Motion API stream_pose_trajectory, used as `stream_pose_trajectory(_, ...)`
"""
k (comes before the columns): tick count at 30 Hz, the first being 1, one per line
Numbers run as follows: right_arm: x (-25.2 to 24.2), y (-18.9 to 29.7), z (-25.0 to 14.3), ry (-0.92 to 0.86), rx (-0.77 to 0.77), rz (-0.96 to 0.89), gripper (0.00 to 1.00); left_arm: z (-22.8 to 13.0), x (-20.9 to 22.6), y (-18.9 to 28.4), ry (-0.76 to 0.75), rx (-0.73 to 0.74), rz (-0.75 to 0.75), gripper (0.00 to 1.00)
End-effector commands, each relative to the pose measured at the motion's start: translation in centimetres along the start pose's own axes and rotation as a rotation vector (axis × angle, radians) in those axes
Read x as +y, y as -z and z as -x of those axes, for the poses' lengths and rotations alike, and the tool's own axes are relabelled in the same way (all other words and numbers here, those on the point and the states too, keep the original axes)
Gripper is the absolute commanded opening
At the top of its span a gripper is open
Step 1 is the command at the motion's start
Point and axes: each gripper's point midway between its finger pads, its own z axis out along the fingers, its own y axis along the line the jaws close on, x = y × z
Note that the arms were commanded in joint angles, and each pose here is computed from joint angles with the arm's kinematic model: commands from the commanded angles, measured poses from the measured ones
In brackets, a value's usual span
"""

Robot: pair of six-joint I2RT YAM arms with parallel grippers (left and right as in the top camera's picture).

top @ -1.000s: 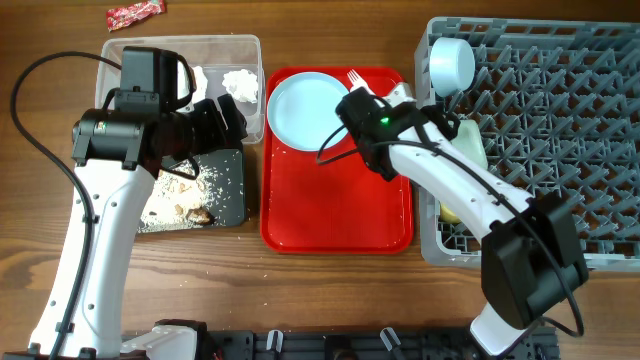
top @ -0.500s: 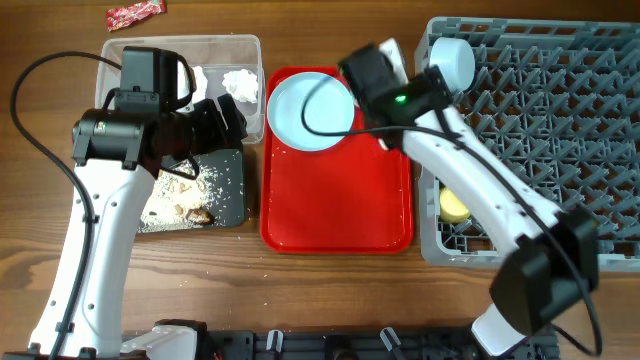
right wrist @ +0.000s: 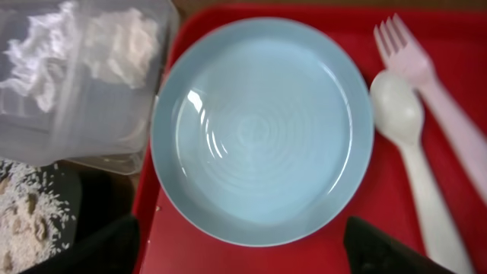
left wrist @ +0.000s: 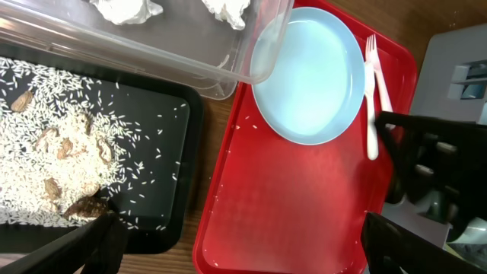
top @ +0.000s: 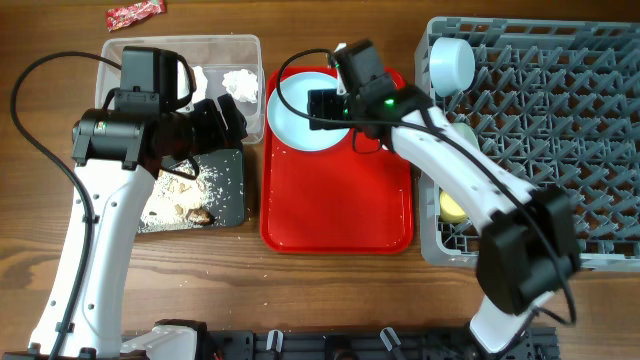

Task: Sort waste into correct bins and load items into the dishwasher rack
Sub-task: 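Move right gripper to light blue plate and grasp its rim, then lift light blue plate and stand it upright in dish rack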

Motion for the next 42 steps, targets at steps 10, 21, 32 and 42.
stream_pose_trajectory(10,-5.1,-7.6,-5.7,-0.376,0.128,-0.215,0.50,0.5,0.0,0.4,-0.003,-0.019,0.000,1.00)
stream_pose_trajectory(21,-5.6,-8.5,-6.8,-0.385,0.160,-0.237,0.15,0.5,0.0,0.4,-0.003,-0.019,0.000,1.00)
stream_pose_trajectory(32,-6.1,-3.7,-5.5,-0.380,0.195,-0.196,0.04,0.5,0.0,0.4,-0.003,-0.019,0.000,1.00)
stream_pose_trajectory(42,-8.9,14.9,4.4,-0.222,-0.248,-0.247,0.04,0.5,0.0,0.4,-0.004,-0.020,-0.001,1.00)
